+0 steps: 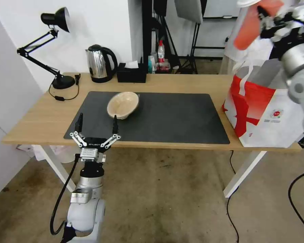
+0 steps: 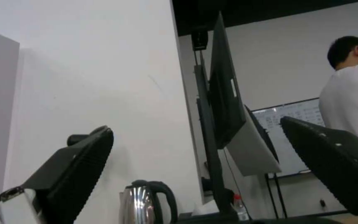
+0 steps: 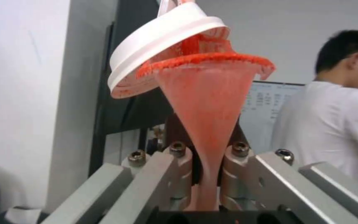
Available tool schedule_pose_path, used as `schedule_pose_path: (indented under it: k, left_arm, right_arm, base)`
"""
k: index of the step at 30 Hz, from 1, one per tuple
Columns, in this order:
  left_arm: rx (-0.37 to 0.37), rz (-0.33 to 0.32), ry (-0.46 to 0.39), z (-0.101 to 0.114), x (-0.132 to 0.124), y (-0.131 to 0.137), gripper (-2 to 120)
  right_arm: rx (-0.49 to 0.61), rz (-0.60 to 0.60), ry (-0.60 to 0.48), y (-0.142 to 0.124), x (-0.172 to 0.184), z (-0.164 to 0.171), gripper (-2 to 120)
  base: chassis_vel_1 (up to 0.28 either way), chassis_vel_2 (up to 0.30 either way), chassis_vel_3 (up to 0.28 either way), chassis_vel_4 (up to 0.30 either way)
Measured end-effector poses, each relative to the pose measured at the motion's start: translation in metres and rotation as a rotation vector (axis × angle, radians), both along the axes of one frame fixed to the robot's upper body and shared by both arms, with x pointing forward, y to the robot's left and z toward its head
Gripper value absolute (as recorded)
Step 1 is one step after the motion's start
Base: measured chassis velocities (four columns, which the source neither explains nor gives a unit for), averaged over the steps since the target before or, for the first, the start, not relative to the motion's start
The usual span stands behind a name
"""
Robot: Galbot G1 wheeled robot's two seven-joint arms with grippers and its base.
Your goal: Pick up the trash from the table and place it into the takeout bag.
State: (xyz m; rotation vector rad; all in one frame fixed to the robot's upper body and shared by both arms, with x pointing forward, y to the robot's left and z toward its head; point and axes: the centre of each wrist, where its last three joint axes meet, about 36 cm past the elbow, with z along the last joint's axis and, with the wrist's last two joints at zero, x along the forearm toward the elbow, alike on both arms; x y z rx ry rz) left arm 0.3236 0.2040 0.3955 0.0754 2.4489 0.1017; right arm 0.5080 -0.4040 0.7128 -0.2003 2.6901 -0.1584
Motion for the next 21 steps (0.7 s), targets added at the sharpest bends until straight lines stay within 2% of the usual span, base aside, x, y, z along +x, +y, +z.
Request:
schedule_pose_path:
  k: [11,21]
  left_arm:
    - [0.002,-0.004,0.000,0.001,-0.001,-0.001,100]
    - [0.001,0.000,0.000,0.001,-0.001,0.000,100]
  right_arm:
    - [0.004,-0.065,-0.020,-0.026,-0.013,0.009,2]
    - [-0.022,-0.134,0.016,-0.041,-0.022,-0.012,2]
  base:
    - [0.000,0.000,0.000,0.000]
    - [0.000,0.000,0.000,0.000]
